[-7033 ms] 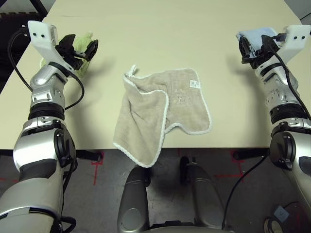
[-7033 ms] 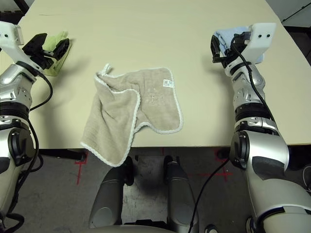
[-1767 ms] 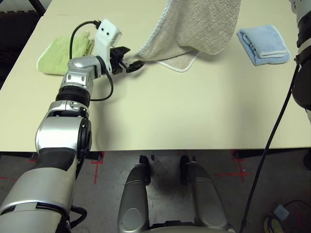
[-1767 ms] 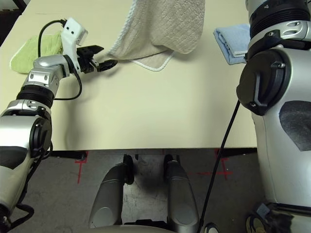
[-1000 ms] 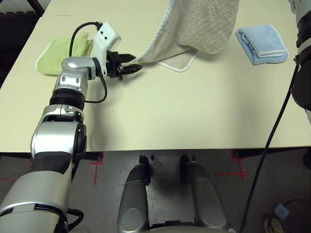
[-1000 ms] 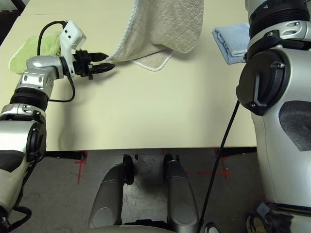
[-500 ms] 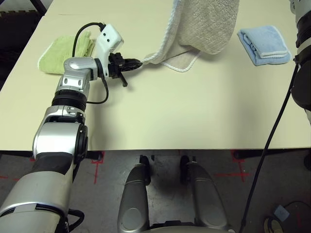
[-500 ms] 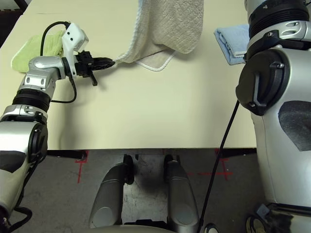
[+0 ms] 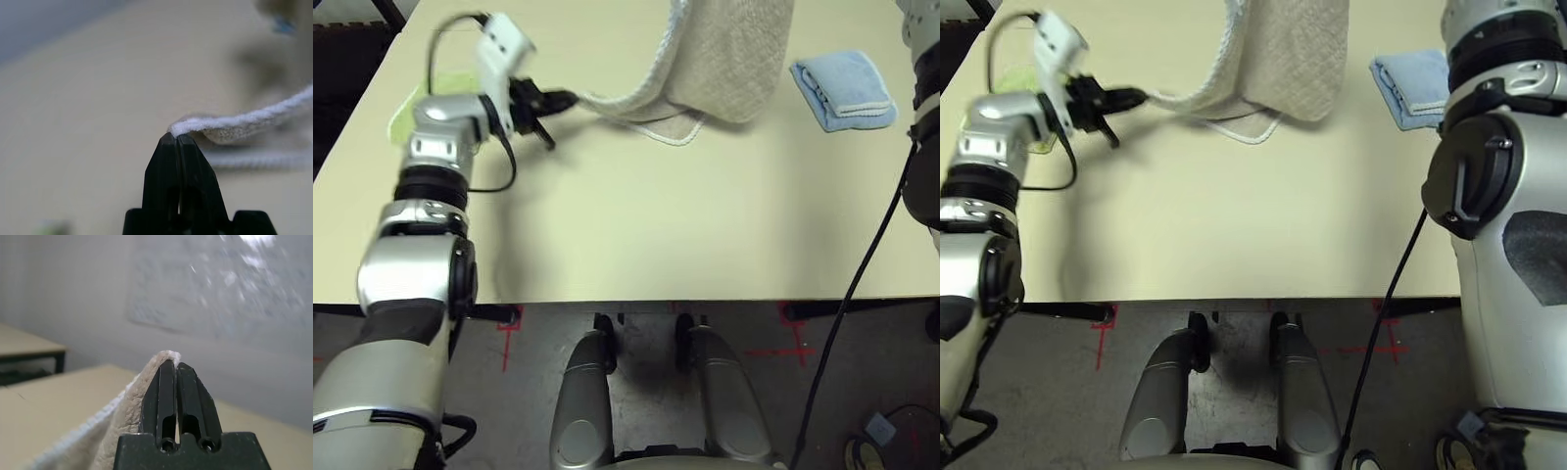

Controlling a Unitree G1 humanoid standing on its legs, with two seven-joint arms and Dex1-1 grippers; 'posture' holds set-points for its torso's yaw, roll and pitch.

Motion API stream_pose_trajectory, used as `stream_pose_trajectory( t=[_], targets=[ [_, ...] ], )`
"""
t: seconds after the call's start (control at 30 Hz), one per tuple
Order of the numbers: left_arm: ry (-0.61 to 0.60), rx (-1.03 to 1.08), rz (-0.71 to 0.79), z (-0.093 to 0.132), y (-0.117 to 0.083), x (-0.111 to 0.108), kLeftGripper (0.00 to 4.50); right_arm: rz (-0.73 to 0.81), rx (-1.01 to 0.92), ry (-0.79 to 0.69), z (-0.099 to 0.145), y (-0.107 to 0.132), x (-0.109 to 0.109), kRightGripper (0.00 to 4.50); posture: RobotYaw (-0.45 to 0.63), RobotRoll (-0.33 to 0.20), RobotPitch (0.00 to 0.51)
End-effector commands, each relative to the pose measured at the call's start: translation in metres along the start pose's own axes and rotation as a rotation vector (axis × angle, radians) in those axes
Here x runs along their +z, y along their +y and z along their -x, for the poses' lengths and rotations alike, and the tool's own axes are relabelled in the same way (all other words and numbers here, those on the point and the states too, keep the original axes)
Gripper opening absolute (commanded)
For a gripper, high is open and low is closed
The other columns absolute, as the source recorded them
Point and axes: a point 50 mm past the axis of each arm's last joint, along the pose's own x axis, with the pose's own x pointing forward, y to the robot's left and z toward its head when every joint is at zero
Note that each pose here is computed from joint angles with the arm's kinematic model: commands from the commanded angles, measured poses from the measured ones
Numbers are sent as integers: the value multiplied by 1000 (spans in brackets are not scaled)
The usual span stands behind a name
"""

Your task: Fold the towel and set it aside.

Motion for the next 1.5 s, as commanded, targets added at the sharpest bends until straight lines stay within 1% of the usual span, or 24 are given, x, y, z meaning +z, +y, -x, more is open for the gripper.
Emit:
stream_pose_trajectory(
  t=[0.03,0.1,0.17,0.2,0.27,0.37,0.43,0.57,0.7,0.77,0.8,0.87,0.93,0.97,1.03,1.07,1.1,1.17,1.2,1.33,1.37,1.4,1.43,1.5],
  targets=[
    [12,51,-14,13,14,11,55,-20,-70,143,29,-17,-31,0,7,0,326],
    [45,66,-44,22,21,15,55,-34,-90,247,48,-23,-52,0,7,0,326],
    [100,60,-75,30,26,15,55,-57,-99,328,62,-27,-66,0,22,0,337],
    [123,55,-85,34,27,15,55,-65,-100,355,67,-28,-70,0,23,0,338],
    [201,-15,-86,43,27,10,55,-101,-45,408,74,-28,-76,0,23,0,344],
    [271,-82,-45,55,28,4,55,-179,50,456,83,-28,-76,0,23,0,348],
    [296,-97,-29,58,28,2,55,-198,79,470,83,-29,-73,0,16,0,354],
    [292,-56,-3,56,30,1,55,-187,88,479,77,-29,-67,0,10,0,356],
    [276,101,-2,50,37,-2,55,-129,63,510,67,-24,-69,0,6,0,359],
    [254,219,1,45,41,-6,55,-67,-8,502,58,-22,-69,0,7,0,361],
    [228,306,-31,41,43,-5,55,-32,-61,476,52,-21,-67,0,7,0,362],
    [130,434,-69,35,47,5,55,15,-150,389,39,-20,-56,0,8,0,364],
    [-64,555,-128,29,51,35,55,25,-241,222,25,-23,-33,0,7,0,367],
    [-182,600,-129,28,53,55,55,3,-279,125,20,-25,-19,0,4,0,369],
    [-363,618,-120,29,53,84,55,-30,-305,-10,16,-29,0,0,0,0,374],
    [-421,609,-116,31,53,93,55,-42,-302,-47,17,-31,4,0,0,0,374],
    [-454,595,-115,32,53,97,55,-46,-298,-65,18,-32,6,0,0,0,376],
    [-464,535,-109,36,52,94,55,-78,-277,-58,26,-35,-2,0,0,0,379],
    [-443,497,-115,37,52,90,55,-84,-264,-47,29,-35,-6,0,0,0,380],
    [-133,296,-138,42,47,40,55,-121,-141,103,45,-28,-40,0,3,0,386],
    [-37,195,-134,46,42,22,55,-121,-77,161,52,-23,-52,0,6,0,393],
    [84,79,-105,53,36,1,55,-109,14,235,60,-16,-66,0,6,0,393],
    [176,-19,-79,59,30,-14,55,-117,88,300,68,-10,-78,0,7,0,394],
    [263,-115,-39,66,24,-27,55,-92,202,384,80,-4,-91,0,9,0,399]
  ],
)
